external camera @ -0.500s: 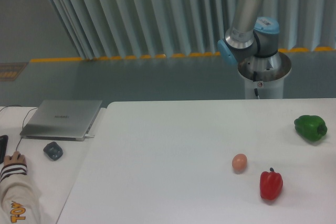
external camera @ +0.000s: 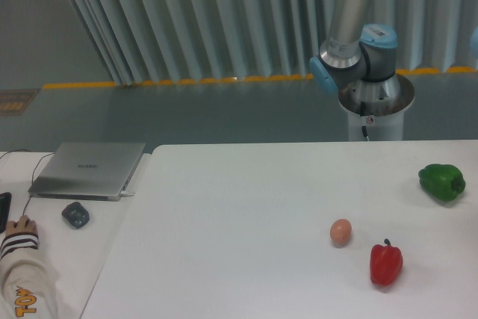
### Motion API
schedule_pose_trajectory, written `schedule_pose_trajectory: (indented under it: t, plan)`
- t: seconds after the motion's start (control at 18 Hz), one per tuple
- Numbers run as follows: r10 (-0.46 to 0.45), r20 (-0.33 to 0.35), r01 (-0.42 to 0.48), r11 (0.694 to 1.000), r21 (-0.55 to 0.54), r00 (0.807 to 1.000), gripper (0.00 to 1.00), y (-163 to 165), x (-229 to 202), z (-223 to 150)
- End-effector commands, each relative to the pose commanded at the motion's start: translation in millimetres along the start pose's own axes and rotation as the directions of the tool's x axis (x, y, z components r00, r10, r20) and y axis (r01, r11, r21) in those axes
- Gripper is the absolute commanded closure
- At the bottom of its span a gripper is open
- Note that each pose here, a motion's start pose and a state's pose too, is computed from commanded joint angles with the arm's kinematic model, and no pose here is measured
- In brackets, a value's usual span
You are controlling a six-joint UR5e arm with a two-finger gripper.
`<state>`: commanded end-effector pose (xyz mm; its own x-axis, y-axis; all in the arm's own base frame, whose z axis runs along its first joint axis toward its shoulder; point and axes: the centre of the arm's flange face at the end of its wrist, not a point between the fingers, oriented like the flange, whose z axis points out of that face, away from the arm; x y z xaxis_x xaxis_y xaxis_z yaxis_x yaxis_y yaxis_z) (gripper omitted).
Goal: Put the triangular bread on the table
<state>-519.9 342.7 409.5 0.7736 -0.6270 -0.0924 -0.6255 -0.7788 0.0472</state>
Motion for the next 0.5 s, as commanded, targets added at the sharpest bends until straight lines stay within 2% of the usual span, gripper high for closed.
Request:
schedule_pose_trajectory:
  t: [0.17, 0.28, 0.5]
  plan:
    - [-0.012, -0.007, 0.012, 1.000, -0.001, 1.000, 0.00, 7.2, 5.0, 8.4]
    - [-0.058, -0.012, 0.058, 0.998, 0.009, 0.998, 0.00, 34.9, 9.4, 10.8]
    - [-0.157, -0.056, 0.158, 0.987, 0.015, 0.986, 0.00, 60.8, 2.5, 42.5]
